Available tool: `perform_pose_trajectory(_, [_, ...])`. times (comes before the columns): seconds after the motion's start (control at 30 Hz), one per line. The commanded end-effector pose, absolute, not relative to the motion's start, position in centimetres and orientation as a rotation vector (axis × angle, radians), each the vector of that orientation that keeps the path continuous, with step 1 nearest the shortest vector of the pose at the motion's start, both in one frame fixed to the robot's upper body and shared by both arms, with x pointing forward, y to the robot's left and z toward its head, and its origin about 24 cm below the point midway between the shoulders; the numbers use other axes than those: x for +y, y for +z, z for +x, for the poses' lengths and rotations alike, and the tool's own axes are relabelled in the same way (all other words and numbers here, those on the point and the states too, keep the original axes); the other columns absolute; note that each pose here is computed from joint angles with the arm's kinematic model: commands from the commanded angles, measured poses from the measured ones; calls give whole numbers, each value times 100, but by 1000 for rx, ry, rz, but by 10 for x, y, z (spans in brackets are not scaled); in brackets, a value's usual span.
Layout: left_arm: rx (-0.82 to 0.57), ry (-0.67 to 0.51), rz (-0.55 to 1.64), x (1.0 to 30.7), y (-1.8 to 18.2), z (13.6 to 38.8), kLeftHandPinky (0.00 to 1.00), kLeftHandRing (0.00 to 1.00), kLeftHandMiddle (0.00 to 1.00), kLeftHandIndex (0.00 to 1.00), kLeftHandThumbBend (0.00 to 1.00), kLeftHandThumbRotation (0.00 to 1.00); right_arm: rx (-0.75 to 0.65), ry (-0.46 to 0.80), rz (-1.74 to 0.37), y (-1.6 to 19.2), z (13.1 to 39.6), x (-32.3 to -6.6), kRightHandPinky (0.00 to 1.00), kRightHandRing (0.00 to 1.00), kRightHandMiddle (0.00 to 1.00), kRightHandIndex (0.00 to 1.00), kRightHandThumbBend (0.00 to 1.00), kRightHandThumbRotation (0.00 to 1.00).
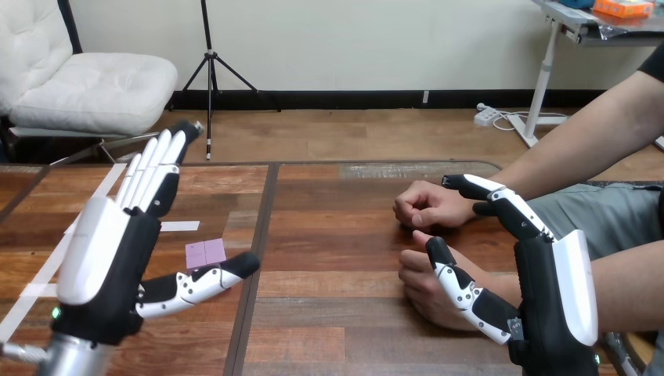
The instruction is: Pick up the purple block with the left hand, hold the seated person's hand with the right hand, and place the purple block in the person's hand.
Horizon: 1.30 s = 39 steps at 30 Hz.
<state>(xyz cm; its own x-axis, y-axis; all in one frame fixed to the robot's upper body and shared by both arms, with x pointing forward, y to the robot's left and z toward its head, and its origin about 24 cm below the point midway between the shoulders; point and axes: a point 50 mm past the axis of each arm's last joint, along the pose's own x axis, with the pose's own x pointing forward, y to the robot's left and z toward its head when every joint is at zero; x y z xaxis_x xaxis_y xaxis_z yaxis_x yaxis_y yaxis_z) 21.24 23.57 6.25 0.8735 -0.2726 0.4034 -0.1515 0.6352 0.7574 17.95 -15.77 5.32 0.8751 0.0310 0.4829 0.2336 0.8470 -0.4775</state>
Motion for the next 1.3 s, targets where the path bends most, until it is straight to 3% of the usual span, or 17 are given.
perform_pose_trajectory(0.0, [-550,-102,1015,240,81,226,100,100,100,99,73,75,-557,-125,-537,63,190,-155,70,75,77,72,38,8])
perform_pose_trajectory(0.47, [-422,-229,1193,250,83,247,100,100,100,100,74,76,-546,-121,-532,62,190,-154,70,76,77,72,38,7])
perform_pose_trajectory(1.27, [-318,-318,1250,257,83,273,100,100,100,100,82,71,-534,-124,-542,63,189,-156,69,75,77,72,39,8])
